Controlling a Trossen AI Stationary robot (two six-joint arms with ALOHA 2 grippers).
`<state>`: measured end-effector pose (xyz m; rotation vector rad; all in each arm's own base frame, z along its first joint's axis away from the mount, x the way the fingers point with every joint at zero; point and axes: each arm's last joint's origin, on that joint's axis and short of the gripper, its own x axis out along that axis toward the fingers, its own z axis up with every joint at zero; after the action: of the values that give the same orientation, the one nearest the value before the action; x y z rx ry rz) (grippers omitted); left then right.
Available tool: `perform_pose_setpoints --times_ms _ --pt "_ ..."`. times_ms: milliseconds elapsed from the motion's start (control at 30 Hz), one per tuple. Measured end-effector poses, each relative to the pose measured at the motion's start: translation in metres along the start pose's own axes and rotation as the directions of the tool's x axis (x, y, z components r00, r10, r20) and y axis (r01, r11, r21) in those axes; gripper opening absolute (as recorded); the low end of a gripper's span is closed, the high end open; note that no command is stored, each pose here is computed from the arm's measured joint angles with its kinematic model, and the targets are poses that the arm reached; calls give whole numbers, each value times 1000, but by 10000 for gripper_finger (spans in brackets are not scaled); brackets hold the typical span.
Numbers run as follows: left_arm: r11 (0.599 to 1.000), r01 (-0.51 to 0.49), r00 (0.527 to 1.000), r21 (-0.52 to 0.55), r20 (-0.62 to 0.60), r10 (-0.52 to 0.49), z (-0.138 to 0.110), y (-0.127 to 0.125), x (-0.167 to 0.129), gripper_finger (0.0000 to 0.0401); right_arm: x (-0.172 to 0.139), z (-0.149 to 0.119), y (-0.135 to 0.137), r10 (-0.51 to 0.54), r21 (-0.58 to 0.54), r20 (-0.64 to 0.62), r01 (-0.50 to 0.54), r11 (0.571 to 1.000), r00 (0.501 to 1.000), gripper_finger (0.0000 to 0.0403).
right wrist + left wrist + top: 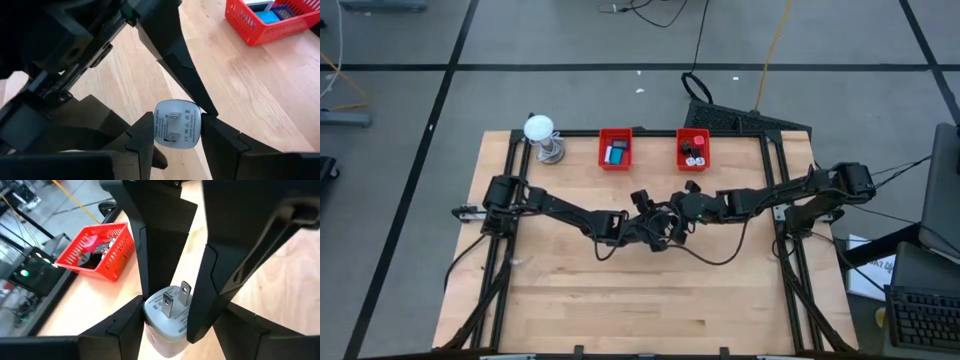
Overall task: Pick & Place Office items
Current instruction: Put the purple charger adapter into the right red basket
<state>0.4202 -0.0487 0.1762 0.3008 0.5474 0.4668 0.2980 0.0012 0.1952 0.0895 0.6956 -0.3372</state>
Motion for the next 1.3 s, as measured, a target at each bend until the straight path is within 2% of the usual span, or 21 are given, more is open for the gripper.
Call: perform_pose_setpoints --times_ms 133,300,500,667,800,1000,1167,1300 --pt "999 17 1000 -43 -9 -17 1 -3 -4 227 -3 1 0 9 -9 2 -9 1000 1000 124" --pt "998 57 998 -25 -3 -57 2 -13 -13 236 -10 1 -4 -19 -18 -9 19 1000 1000 122" --pt "997 79 997 9 27 -79 8 -19 -24 227 -21 2 -11 -29 -8 -34 28 1000 999 122" --pt "989 124 992 -76 46 -121 16 -15 -33 215 -33 5 -17 -32 -1 -25 32 999 999 122" --pt "970 221 975 -100 56 -217 18 -14 -35 208 -47 10 -27 1 27 -10 -1 1000 1000 122" --pt "945 291 954 -146 120 -275 1 -10 -29 195 -66 17 -54 -34 80 21 32 996 999 122" --pt "934 303 944 -191 192 -267 -24 1 -32 184 -76 21 -83 -36 146 44 29 989 998 122" --pt "923 301 935 -239 266 -236 -38 19 -47 177 -77 23 -114 -55 214 40 45 976 998 122"
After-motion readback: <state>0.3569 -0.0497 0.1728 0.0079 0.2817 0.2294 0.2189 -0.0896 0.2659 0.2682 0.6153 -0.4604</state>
